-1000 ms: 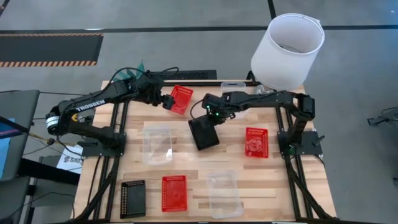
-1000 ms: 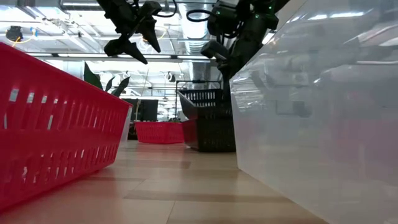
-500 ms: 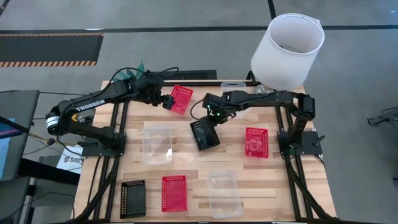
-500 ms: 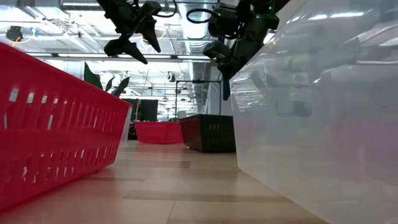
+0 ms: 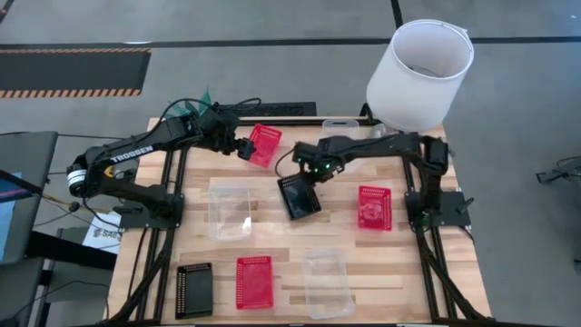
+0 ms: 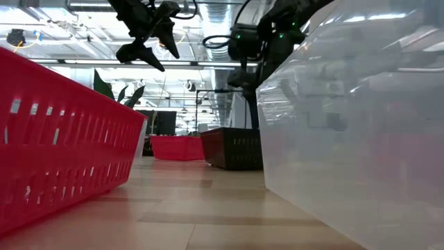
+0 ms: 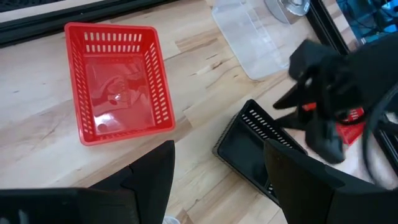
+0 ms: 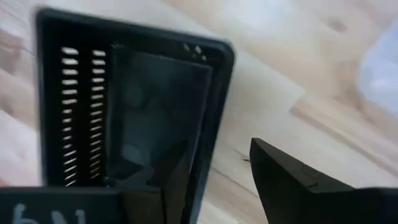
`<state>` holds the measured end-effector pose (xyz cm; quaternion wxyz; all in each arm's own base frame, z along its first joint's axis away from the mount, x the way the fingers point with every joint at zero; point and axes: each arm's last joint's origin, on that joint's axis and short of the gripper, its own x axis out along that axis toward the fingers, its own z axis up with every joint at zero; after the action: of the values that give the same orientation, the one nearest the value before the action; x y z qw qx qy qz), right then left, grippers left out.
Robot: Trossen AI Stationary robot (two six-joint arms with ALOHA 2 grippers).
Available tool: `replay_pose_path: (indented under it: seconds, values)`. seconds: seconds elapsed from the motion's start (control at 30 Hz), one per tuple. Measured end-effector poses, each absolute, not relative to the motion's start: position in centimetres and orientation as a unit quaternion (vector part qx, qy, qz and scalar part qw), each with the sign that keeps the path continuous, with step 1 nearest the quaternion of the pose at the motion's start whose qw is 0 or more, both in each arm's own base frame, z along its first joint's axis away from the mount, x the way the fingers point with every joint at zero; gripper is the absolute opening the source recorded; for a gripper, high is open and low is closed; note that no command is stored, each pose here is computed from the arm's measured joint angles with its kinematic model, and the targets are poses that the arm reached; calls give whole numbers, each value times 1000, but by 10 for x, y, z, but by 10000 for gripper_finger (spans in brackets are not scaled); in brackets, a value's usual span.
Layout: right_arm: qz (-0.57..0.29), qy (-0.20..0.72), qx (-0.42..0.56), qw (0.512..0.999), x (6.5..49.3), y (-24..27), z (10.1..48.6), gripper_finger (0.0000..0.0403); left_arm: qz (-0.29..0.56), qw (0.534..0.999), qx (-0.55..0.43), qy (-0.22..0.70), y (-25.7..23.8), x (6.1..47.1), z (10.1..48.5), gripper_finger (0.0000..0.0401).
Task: Stack baskets by color
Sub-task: Adjust the stacked black bins
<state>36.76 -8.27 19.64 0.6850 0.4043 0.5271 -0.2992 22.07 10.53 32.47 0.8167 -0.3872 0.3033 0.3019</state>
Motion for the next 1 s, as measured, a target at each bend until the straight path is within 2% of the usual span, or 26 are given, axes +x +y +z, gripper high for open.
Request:
replay_pose_path:
  seconds: [0.13,0.23,0.53,0.6,0.8,0.9,1.0]
  values:
    - [-314,551,397,663,370,-78,179,186,303,817,-387,303,105,221,325,233]
    - [-320,568,391,650,373,-71,167,160,303,817,-387,302,105,221,325,233]
    - [-326,564,407,640,374,-36,176,18,302,817,-386,304,105,221,325,233]
    - [-330,557,416,638,375,-29,179,12,302,818,-384,305,105,221,325,233]
    - [-339,550,433,628,377,-12,178,49,299,819,-383,306,105,221,325,233]
    - [-349,545,446,619,378,-4,174,48,299,817,-381,313,105,220,324,233]
    - [-339,531,456,629,382,4,176,39,301,813,-382,321,104,219,323,233]
